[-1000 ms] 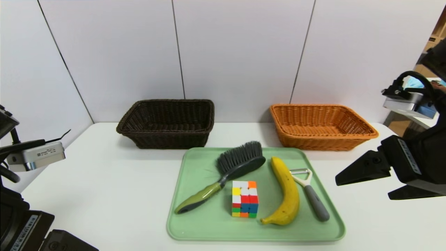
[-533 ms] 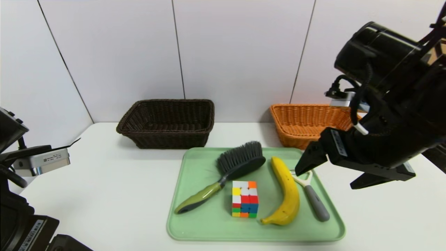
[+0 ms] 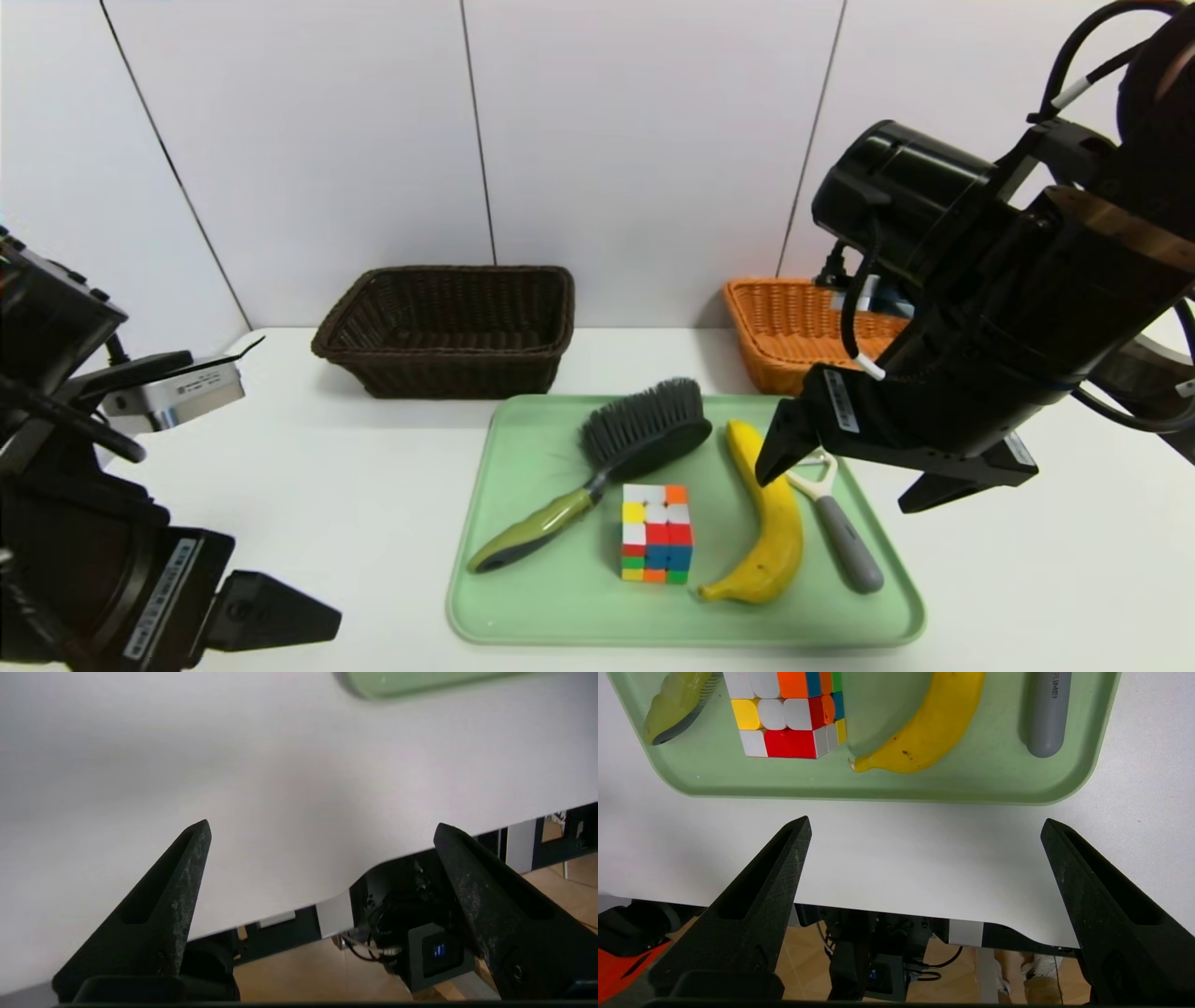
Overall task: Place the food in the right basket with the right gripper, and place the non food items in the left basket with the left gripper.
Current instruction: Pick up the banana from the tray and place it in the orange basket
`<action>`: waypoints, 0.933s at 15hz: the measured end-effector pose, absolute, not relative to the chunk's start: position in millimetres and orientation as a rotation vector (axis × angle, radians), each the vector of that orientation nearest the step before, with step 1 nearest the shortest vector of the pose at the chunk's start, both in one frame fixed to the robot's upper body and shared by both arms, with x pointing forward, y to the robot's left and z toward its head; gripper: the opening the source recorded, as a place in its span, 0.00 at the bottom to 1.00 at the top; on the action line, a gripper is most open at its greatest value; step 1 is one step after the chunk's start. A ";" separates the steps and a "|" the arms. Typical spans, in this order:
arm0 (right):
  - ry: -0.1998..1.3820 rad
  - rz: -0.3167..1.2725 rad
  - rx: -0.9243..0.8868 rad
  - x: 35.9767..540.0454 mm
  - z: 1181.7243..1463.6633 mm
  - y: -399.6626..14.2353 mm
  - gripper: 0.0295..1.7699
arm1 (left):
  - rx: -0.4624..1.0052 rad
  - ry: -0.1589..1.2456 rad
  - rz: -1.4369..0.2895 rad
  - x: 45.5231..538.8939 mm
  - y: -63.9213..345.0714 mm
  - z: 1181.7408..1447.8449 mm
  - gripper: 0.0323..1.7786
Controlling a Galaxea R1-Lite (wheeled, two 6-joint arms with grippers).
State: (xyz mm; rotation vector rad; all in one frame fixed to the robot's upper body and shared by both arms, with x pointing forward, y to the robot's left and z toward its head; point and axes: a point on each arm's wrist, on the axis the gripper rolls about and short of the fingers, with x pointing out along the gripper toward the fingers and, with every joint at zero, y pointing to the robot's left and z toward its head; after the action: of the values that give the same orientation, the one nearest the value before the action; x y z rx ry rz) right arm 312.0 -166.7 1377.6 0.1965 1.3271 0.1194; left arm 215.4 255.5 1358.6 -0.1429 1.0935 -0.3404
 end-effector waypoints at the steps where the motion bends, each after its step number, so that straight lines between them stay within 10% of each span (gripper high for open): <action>1: 1.328 0.119 0.196 312.0 1377.3 -166.7 0.96 | -0.138 1.047 -0.349 219.6 251.7 1354.9 0.95; 7: 1.336 0.108 0.184 316.1 1372.6 -163.3 0.96 | -0.046 0.719 -0.463 243.3 230.0 1332.3 0.95; 14: 1.354 0.059 0.107 335.4 1353.4 -156.1 0.96 | -0.036 0.721 -0.479 256.7 216.4 1323.6 0.95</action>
State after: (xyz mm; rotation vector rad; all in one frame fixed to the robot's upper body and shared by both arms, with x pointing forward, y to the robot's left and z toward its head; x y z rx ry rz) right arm 335.4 -156.1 1353.4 0.1070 1.3539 0.0591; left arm 256.7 216.4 1323.6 -0.0361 0.7212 -0.4791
